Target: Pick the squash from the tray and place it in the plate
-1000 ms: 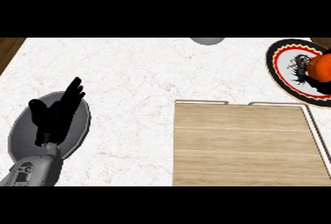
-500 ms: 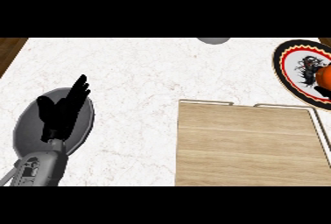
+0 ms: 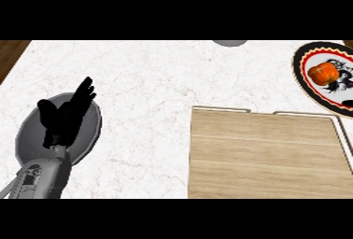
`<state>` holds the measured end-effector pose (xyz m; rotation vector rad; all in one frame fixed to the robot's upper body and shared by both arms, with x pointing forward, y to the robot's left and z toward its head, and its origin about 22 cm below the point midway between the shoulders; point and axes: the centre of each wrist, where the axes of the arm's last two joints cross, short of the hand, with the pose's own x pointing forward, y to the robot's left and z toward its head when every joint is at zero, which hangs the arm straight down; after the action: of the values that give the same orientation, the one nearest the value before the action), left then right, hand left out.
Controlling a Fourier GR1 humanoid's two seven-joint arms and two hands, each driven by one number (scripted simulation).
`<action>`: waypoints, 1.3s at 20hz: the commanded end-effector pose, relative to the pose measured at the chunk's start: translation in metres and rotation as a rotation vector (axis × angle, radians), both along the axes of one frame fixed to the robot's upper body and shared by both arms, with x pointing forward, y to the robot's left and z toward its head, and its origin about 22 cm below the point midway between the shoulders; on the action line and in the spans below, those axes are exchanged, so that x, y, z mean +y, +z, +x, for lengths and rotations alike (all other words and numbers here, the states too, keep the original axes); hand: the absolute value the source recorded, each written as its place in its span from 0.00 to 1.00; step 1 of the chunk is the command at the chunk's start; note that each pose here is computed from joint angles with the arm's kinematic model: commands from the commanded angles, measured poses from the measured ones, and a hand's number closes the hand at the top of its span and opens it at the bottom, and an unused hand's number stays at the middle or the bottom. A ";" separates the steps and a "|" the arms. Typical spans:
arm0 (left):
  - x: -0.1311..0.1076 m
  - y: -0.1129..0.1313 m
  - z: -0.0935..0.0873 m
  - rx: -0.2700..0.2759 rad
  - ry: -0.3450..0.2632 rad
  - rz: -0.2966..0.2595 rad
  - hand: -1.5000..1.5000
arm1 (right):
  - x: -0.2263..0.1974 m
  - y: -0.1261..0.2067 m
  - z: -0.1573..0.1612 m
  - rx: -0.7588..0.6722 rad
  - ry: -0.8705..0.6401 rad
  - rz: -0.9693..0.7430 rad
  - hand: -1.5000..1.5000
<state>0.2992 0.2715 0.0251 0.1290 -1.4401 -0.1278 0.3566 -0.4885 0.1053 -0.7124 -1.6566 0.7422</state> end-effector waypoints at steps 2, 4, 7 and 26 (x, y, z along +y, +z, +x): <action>-0.003 0.003 -0.003 -0.011 0.005 -0.006 0.50 | -0.005 0.010 0.001 -0.201 0.121 0.197 0.00; 0.000 -0.004 -0.004 0.015 0.018 0.008 0.50 | 0.006 0.032 0.017 -0.214 0.231 0.290 0.00; 0.011 0.001 -0.012 0.009 0.024 0.011 0.50 | -0.019 0.033 -0.003 -0.211 0.181 0.416 0.00; 0.001 0.013 0.003 -0.015 0.017 -0.006 0.50 | -0.051 0.049 -0.029 0.015 0.185 0.638 0.00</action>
<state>0.2961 0.2732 0.0290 0.1372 -1.4396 -0.1095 0.3333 -0.5327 0.1469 -0.2493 -1.7332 0.2657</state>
